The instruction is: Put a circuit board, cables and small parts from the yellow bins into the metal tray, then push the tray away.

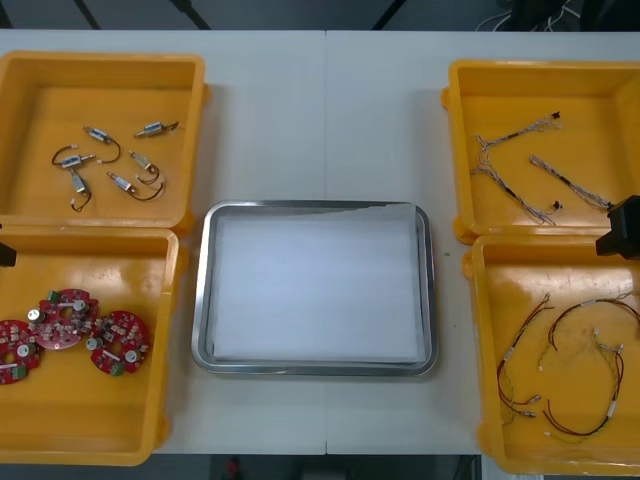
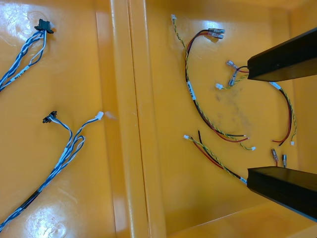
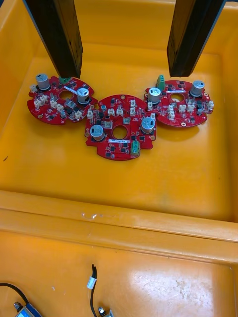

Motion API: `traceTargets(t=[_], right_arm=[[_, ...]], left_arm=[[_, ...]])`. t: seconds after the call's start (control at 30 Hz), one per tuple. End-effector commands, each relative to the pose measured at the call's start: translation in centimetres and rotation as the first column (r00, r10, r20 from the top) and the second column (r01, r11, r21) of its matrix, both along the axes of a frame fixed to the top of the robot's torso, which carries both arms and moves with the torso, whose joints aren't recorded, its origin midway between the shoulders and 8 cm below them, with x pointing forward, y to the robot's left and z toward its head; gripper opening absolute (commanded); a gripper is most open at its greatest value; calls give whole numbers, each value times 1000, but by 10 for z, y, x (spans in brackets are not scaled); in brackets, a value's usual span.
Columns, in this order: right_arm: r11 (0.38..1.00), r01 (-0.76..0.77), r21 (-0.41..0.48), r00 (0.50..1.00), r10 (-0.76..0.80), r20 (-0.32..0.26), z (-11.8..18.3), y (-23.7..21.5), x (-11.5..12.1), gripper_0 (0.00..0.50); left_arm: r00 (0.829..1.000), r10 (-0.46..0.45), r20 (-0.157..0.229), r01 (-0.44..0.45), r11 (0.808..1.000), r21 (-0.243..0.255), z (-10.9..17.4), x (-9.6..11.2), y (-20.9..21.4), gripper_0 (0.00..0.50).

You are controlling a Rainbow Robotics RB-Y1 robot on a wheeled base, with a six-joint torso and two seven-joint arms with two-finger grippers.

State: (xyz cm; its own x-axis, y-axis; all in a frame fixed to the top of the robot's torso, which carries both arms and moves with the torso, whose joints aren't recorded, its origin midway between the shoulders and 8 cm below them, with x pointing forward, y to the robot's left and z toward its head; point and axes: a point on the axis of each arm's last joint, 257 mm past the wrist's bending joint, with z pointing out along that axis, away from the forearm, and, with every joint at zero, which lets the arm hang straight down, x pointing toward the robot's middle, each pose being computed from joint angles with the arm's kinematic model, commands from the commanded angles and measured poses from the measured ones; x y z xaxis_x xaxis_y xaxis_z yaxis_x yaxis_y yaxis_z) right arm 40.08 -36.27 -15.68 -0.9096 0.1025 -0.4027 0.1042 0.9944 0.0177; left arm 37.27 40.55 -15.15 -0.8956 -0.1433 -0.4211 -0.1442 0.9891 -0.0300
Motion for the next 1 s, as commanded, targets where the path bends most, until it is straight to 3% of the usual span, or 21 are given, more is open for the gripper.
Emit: traceTargets(t=[0.03, 1.0], right_arm=[[998, -55, -22, 998, 55, 1, -2, 6, -3, 500], [998, -55, -22, 998, 55, 1, -2, 6, -3, 500]], left_arm=[[998, 48, 47, -47, 998, -33, 13, 11, -5, 500], [998, 48, 47, -47, 998, -33, 13, 11, -5, 500]])
